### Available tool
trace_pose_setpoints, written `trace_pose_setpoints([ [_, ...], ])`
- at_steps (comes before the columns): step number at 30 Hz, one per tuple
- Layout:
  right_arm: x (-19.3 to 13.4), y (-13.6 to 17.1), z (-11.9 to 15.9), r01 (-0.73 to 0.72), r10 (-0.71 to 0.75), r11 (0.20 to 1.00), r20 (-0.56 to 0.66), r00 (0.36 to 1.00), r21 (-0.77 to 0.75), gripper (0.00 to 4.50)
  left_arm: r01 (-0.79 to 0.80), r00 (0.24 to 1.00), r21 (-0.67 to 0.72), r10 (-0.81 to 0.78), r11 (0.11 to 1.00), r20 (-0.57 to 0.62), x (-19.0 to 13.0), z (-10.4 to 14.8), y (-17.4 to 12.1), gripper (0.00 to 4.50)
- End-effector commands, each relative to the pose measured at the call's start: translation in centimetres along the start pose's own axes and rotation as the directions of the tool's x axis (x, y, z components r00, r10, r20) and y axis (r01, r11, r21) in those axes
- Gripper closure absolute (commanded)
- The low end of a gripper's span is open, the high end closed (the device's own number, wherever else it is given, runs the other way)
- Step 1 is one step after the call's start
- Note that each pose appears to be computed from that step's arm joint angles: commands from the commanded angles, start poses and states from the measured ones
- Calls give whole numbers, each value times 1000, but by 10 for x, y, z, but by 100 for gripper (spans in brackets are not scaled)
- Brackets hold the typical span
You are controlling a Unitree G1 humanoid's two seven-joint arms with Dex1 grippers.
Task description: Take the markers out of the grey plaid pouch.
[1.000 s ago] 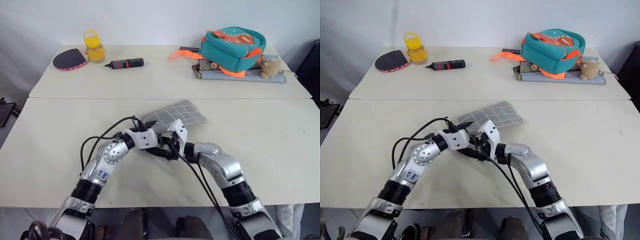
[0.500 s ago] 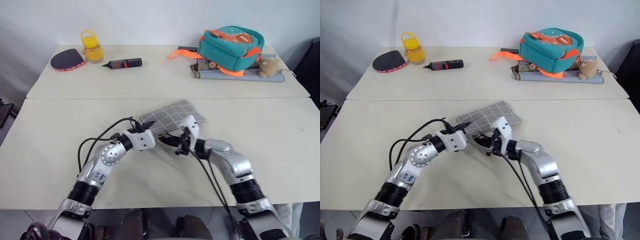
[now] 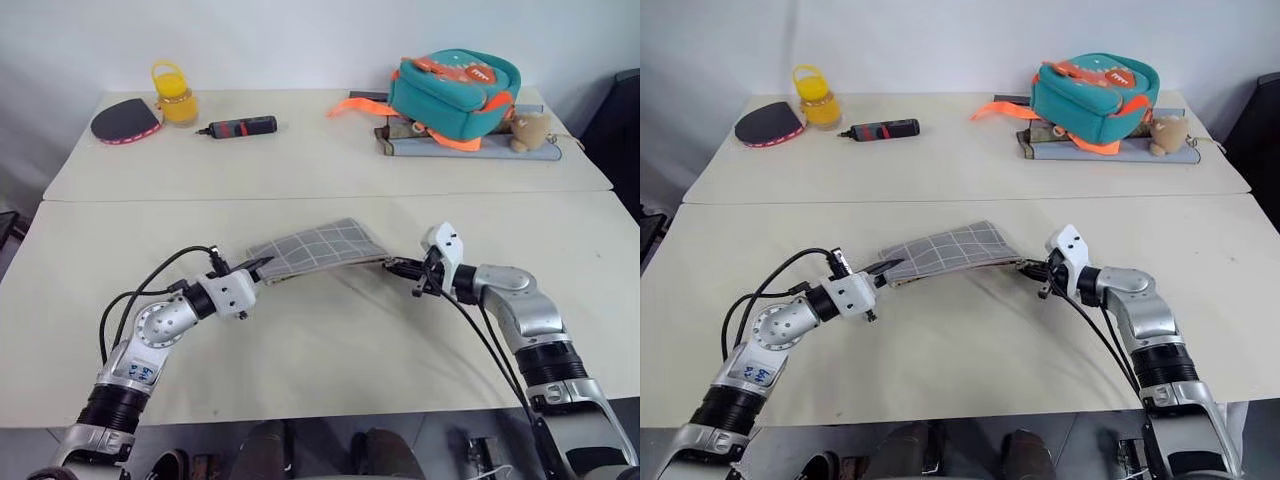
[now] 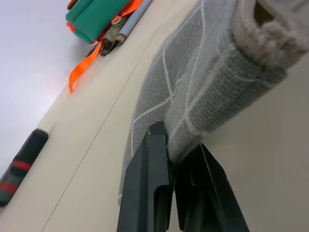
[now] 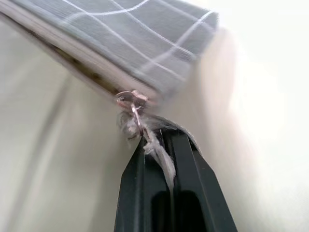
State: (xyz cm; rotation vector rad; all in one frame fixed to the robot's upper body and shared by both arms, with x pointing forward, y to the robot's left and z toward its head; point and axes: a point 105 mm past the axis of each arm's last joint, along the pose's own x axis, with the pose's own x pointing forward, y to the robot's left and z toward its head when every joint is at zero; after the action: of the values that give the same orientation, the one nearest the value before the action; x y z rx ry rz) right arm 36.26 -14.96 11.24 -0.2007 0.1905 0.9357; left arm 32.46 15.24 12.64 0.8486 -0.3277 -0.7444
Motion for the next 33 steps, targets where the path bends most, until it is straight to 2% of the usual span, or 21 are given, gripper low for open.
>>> trace_pose_setpoints([
  [1,-12,-10,5,31,-31,999,11,999,-43,449,-57,998,-33,56,998,-10,-12,-5,13,450],
  [3,-10,-3,8,-15,15,1000,30,999,-19,449,-62,998,-54,62,997,-16,-12,-7,13,450],
  [6,-11,9,16,-88,89,996,62,994,-15,389,-68,998,-87,68,994,-5,-8,-4,11,450],
  [11,-29,19,39,-149,154,988,128,980,-49,211,-73,997,-95,72,993,-9,-7,-4,9,450],
  [14,-39,16,56,-111,131,986,163,978,-129,111,-73,997,-102,72,992,-10,-8,-4,8,450],
  [19,-33,25,92,-60,127,974,310,942,-216,111,-76,997,-121,76,990,-8,-5,-4,8,450],
  [20,-27,32,91,-69,149,962,299,943,-263,156,-73,997,-120,73,990,-5,-4,-3,8,450],
  [23,1,60,87,-59,193,904,281,940,-423,247,-59,998,-126,60,990,6,2,0,6,450],
  [26,21,73,78,-17,187,829,247,951,-559,354,-50,999,-128,52,990,12,5,2,3,450],
  [28,28,79,75,-7,189,805,245,951,-593,426,-50,999,-129,52,990,13,6,3,2,450],
  [29,31,81,74,0,189,795,247,951,-607,448,-51,999,-129,53,990,13,6,3,1,450],
  [33,37,84,65,-1,190,773,230,954,-635,448,-54,998,-134,56,990,13,8,5,-1,450],
])
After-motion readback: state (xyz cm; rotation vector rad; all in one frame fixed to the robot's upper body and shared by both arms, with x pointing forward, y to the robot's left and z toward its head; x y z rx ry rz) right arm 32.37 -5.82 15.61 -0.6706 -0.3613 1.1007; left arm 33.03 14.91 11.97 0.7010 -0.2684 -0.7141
